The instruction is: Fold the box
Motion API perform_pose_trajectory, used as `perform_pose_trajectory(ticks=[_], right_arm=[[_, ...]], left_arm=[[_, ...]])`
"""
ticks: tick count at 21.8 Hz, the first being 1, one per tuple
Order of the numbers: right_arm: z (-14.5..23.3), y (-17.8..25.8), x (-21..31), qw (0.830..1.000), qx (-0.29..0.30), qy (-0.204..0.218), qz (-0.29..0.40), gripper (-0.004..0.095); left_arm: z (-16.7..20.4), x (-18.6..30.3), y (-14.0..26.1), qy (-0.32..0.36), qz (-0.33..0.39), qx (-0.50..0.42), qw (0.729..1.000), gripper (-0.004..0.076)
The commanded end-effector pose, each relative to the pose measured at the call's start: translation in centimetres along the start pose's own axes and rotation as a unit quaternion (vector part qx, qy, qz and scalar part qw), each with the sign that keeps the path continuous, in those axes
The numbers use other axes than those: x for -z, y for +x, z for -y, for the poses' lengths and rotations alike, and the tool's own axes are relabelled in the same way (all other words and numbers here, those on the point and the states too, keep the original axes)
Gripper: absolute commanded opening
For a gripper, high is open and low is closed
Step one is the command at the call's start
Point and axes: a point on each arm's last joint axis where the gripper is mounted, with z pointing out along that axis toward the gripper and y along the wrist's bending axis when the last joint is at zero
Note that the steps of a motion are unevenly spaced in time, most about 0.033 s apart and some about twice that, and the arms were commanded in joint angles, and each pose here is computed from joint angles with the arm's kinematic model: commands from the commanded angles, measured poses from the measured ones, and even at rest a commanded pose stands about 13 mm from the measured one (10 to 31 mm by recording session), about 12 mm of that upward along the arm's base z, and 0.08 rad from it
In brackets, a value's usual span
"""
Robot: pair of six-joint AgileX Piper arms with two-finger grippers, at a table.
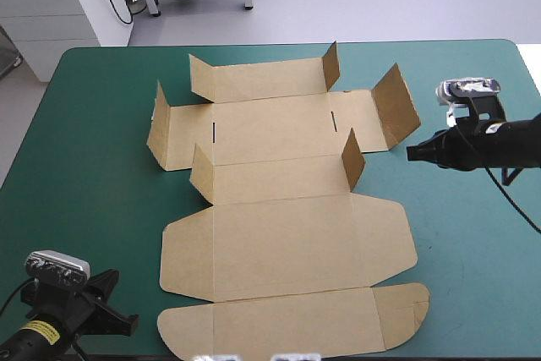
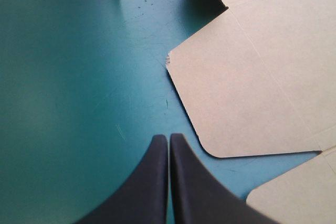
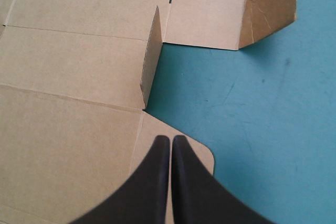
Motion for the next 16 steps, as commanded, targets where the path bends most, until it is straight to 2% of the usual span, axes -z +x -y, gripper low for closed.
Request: perform_pose_trajectory(ticks=[1,4,6,8,10,13,16], right_arm=[[0.0,-2.8,-0.4,0.999,0.012,-0.029,0.028,0.0000],[0.1,-4.7,-1.6,0.999,0.028,-0.033,0.024,0.0002],[-0.9,-5.5,-2.9,0.998,0.055,-0.040,0.010,0.0038],[-2.4,-6.1,-5.4,0.995,0.095,-0.034,-0.014,0.0137],[-3.3,-6.4,-7.2,0.994,0.102,-0.031,-0.033,0.0265],[-3.8,-6.6,-9.0,0.993,0.097,-0.041,-0.058,0.0360],[-4.0,-6.8,-10.4,0.991,0.100,-0.048,-0.075,0.0392]], left_arm=[[0.0,0.4,-1.1,0.000,0.035,0.011,0.999,-0.0008],[0.0,0.4,-1.1,0.000,0.035,0.014,0.999,-0.0008],[0.0,0.4,-1.1,0.000,0.035,0.014,0.999,-0.0008],[0.0,0.4,-1.1,0.000,0.035,0.014,0.999,-0.0008],[0.0,0.4,-1.1,0.000,0.035,0.014,0.999,-0.0008],[0.0,0.4,-1.1,0.000,0.035,0.014,0.999,-0.0008],[0.0,0.4,-1.1,0.000,0.035,0.014,0.999,-0.0008]])
